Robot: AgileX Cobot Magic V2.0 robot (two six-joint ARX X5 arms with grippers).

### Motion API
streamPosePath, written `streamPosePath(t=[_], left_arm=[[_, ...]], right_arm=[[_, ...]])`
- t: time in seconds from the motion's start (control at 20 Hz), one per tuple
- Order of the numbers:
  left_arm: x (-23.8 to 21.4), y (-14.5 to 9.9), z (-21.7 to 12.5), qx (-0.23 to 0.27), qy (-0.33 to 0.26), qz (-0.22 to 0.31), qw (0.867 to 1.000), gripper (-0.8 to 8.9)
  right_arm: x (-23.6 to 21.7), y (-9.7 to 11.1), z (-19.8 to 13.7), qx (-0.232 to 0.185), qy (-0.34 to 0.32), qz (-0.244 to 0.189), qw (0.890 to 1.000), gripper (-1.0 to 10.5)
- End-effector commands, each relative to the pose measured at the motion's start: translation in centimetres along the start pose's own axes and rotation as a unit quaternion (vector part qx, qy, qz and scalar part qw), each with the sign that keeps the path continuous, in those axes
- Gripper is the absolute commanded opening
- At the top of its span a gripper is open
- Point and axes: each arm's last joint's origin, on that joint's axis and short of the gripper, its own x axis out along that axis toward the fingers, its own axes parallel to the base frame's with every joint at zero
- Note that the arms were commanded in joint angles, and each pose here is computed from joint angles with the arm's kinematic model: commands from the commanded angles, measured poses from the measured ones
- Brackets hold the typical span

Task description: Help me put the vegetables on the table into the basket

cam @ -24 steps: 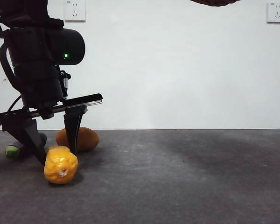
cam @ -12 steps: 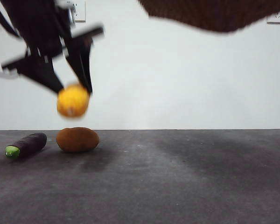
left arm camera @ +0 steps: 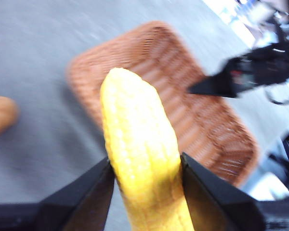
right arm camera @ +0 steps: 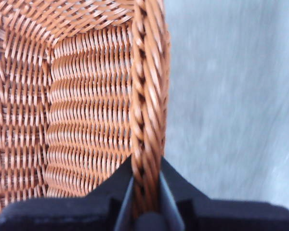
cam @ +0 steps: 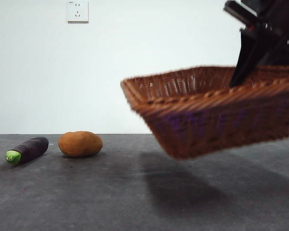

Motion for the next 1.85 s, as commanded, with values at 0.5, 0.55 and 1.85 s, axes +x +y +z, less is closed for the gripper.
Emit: streamPosePath(t=[0.5,0.55,1.85], left_arm=[[17.1,-3.2,-1.6,-0.072,0.093,-0.114,0.987,-0.08],[17.8,-3.1,-1.9,-0.081,0.098,-0.112,0.986,-0.08],[11.1,0.8,0.4,0.035,0.085,-0.083,0.992,4.71]], right_arm=[[1.6,1.4,-1.1,0.020,0.000,0.039,0.999,-0.1],[1.6,1.5,-1.1,0.022,-0.002,0.039,0.999,-0.1],[1.5,1.5,-1.0,0.010,-0.002,0.045,0.999,-0.1]])
